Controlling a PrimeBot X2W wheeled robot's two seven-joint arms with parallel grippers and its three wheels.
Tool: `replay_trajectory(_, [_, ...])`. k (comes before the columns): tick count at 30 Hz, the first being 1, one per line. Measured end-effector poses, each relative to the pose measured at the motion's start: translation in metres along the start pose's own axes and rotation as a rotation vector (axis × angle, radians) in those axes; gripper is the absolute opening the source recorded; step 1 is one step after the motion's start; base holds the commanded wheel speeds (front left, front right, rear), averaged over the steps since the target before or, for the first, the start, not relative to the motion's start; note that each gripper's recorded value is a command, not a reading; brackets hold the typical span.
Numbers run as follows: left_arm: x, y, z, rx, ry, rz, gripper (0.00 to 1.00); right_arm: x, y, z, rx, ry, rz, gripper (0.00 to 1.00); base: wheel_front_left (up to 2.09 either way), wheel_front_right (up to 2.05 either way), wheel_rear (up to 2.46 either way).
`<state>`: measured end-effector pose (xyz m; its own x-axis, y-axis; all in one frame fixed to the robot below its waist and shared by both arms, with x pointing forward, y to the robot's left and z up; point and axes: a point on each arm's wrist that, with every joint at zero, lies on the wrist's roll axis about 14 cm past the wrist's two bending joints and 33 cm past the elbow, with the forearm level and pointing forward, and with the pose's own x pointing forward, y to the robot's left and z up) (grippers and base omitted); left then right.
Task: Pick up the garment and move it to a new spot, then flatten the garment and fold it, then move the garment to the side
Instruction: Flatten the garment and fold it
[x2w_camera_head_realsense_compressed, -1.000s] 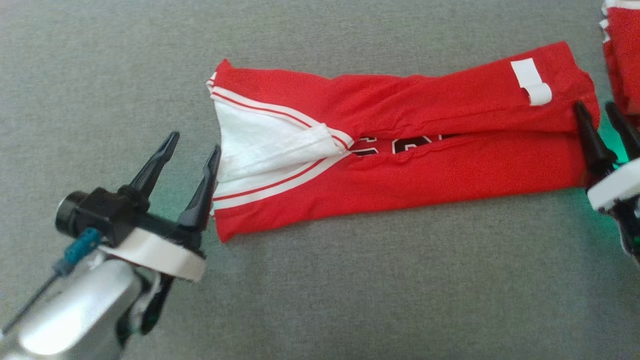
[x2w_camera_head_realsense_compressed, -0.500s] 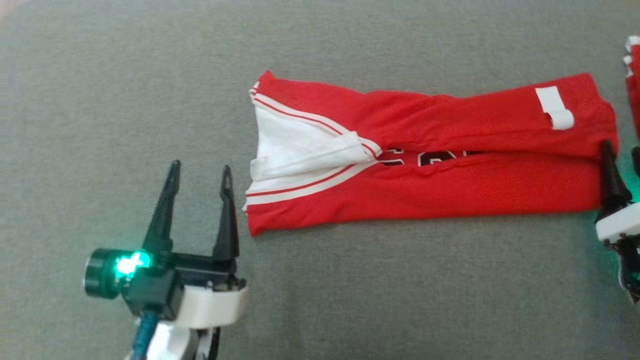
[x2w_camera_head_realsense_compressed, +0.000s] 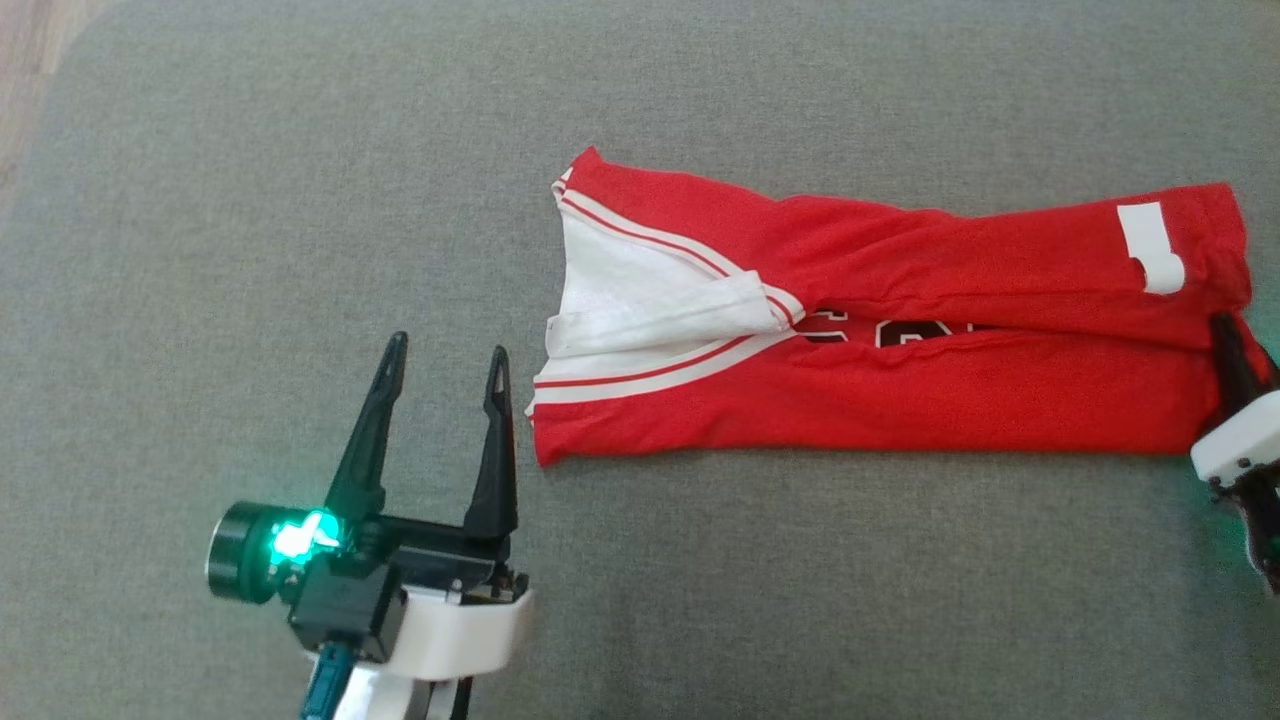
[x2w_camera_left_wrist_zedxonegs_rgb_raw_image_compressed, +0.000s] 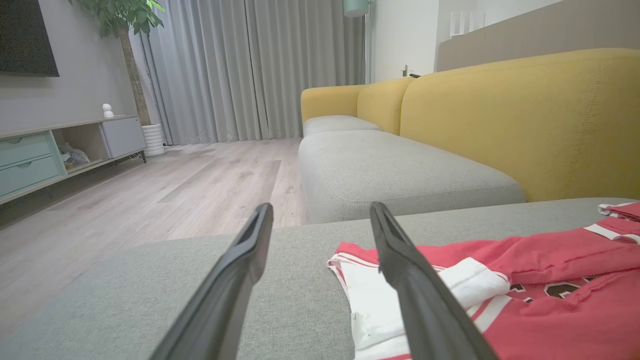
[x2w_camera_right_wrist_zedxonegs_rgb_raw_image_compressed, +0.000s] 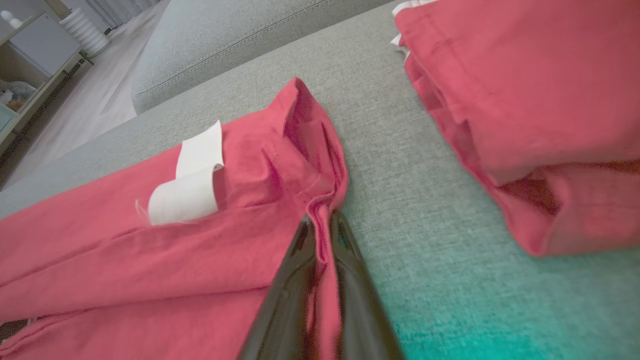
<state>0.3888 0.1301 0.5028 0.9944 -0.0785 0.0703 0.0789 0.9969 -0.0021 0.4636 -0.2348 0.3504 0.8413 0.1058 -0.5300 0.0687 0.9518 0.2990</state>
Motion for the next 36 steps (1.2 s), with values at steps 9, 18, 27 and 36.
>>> replay_trajectory(9, [0.001, 0.002, 0.007, 0.008, -0.027, -0.015, 1.0, -0.027, -0.034, 0.042, -0.039, -0.099, -0.057, 0.0, 0.0, 0.0, 0.0])
replay_trajectory(18, [0.005, -0.004, 0.008, 0.008, -0.036, -0.047, 1.0, -0.057, -0.019, 0.14, -0.066, -0.287, 0.032, 0.0, 0.0, 0.0, 0.0])
replay_trajectory(27, [0.004, -0.008, 0.003, -0.005, -0.02, -0.065, 1.0, -0.067, 0.149, 0.131, -0.133, -0.276, 0.447, 0.0, 0.0, 0.0, 0.0])
replay_trajectory(36, [-0.006, 0.005, -0.005, -0.01, 0.015, -0.018, 1.0, -0.053, 0.258, 0.041, -0.25, -0.017, 0.664, 0.0, 0.0, 0.0, 0.0])
